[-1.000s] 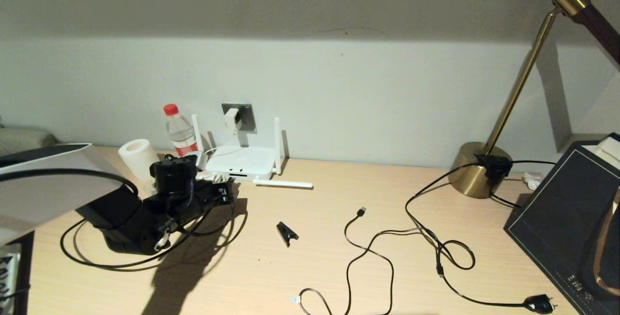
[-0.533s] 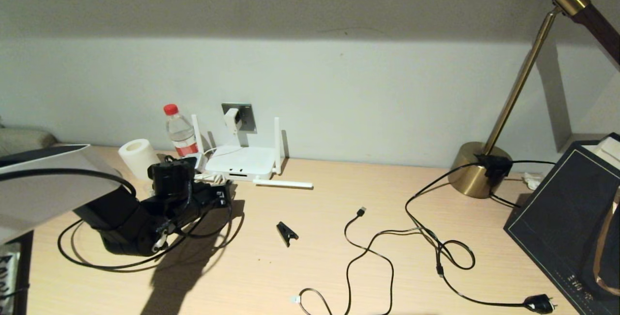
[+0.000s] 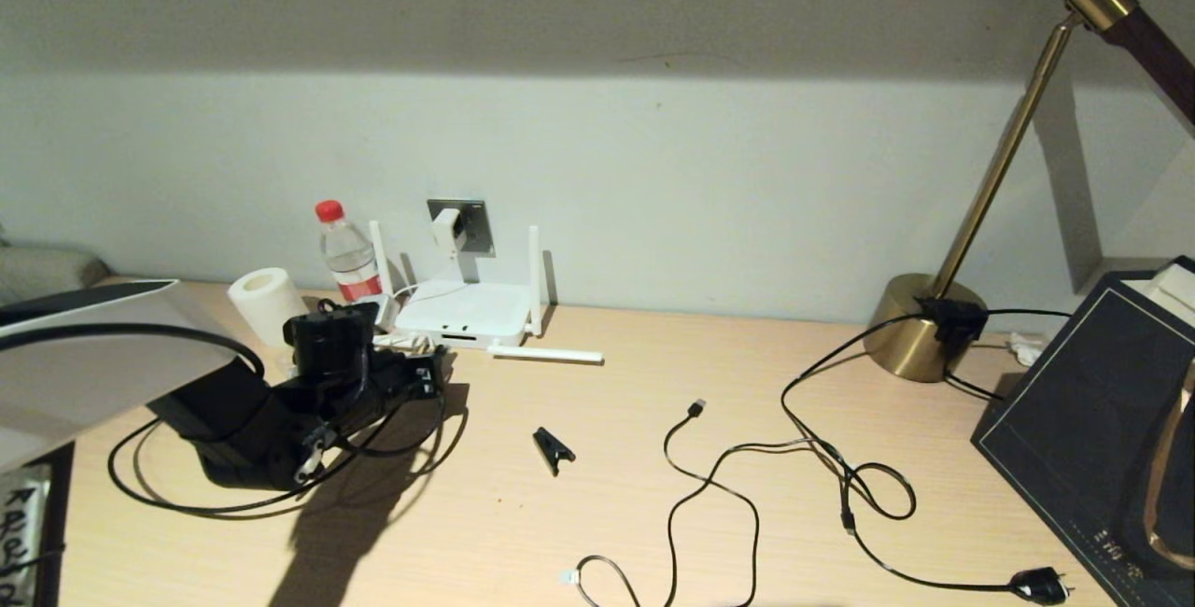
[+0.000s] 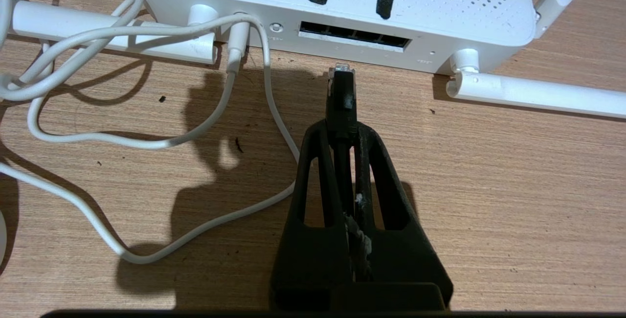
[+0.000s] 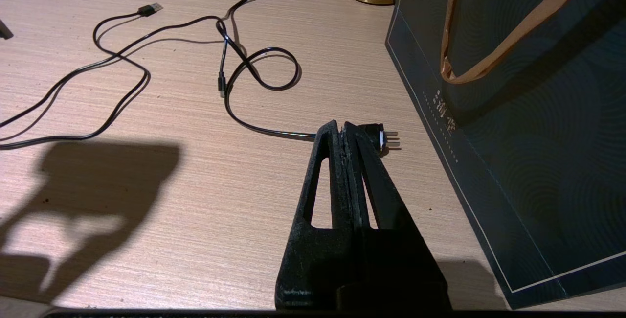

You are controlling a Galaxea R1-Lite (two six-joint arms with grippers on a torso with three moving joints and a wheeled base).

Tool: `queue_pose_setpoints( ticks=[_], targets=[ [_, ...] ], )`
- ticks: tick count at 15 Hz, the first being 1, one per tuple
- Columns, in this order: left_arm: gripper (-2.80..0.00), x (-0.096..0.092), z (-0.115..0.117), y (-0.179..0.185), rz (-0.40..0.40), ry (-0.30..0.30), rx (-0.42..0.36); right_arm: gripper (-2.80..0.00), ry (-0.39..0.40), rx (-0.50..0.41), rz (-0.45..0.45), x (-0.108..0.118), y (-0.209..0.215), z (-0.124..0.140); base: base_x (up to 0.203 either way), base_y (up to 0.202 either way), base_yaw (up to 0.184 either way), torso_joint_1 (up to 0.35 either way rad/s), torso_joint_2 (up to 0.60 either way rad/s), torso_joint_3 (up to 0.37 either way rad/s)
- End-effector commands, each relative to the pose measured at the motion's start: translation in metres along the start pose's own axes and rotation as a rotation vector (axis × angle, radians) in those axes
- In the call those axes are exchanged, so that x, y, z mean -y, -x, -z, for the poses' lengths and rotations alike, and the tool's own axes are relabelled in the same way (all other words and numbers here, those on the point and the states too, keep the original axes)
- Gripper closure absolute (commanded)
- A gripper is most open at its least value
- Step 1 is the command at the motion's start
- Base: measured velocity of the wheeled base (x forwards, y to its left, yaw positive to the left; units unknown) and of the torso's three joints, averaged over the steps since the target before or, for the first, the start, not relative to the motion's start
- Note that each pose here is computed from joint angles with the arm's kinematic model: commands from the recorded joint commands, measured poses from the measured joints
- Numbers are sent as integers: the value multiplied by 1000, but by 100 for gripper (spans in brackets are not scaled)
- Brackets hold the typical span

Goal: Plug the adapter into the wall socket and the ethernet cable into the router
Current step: Plug cable into router interface

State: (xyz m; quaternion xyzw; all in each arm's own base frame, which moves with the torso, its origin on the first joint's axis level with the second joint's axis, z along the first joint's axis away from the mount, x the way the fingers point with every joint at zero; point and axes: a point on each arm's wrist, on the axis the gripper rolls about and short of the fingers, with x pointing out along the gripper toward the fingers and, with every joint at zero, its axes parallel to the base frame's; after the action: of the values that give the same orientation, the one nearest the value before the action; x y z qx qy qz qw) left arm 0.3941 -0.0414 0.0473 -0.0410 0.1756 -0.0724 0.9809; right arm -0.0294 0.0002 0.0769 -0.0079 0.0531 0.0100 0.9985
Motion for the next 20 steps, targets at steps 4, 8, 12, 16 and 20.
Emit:
queue_pose_setpoints(
  ticks=[4,8,12,16,20],
  targets=[
    [0,-1,3,-7,-6,6,2,0,1,-1,-1,0,0,0,0,0,0,0,0,0],
    [0,-1,0,-9,-10,5,16,0,0,-3,-1,0,0,0,0,0,0,0,0,0],
    [0,-1,-2,-9,-11,3,19,0,0,-3,-1,0,0,0,0,0,0,0,0,0],
    [0,-1,-4,-11,-12,-4,28,0,1,-2,-1,0,0,0,0,0,0,0,0,0],
    [0,-1,-8,-13,-21,-12,41,0,0,-3,-1,0,0,0,0,0,0,0,0,0]
  ],
)
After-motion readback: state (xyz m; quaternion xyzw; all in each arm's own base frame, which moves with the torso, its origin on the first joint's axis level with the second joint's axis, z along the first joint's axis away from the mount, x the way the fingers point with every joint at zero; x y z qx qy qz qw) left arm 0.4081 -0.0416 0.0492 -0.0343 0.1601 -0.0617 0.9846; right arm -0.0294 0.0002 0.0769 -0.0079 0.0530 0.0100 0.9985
